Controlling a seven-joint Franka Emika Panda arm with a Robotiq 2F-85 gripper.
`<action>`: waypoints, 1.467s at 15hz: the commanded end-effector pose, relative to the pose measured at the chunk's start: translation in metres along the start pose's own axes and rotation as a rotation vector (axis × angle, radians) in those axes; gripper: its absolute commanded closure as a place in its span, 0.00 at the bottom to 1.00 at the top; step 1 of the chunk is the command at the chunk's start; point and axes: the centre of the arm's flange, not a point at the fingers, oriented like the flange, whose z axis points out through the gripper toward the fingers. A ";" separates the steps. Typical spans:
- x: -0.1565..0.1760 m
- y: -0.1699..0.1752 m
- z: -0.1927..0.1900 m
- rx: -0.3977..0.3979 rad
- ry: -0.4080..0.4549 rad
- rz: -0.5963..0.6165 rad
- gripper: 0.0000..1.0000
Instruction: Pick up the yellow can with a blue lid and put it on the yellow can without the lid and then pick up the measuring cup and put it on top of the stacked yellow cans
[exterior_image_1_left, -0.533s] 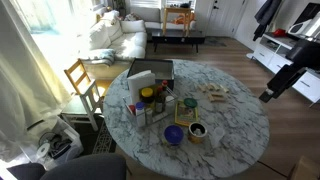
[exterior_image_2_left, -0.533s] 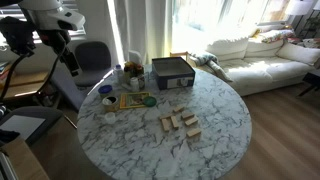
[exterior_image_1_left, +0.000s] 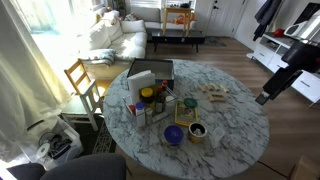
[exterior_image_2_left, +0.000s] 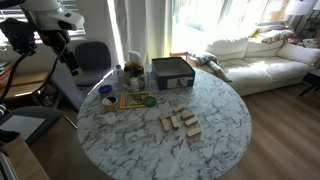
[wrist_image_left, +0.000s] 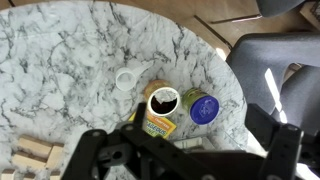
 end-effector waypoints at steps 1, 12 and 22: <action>0.022 -0.051 0.045 -0.061 -0.006 -0.046 0.00; 0.047 -0.143 0.152 -0.197 0.111 -0.085 0.00; 0.063 -0.154 0.183 -0.181 0.076 -0.098 0.00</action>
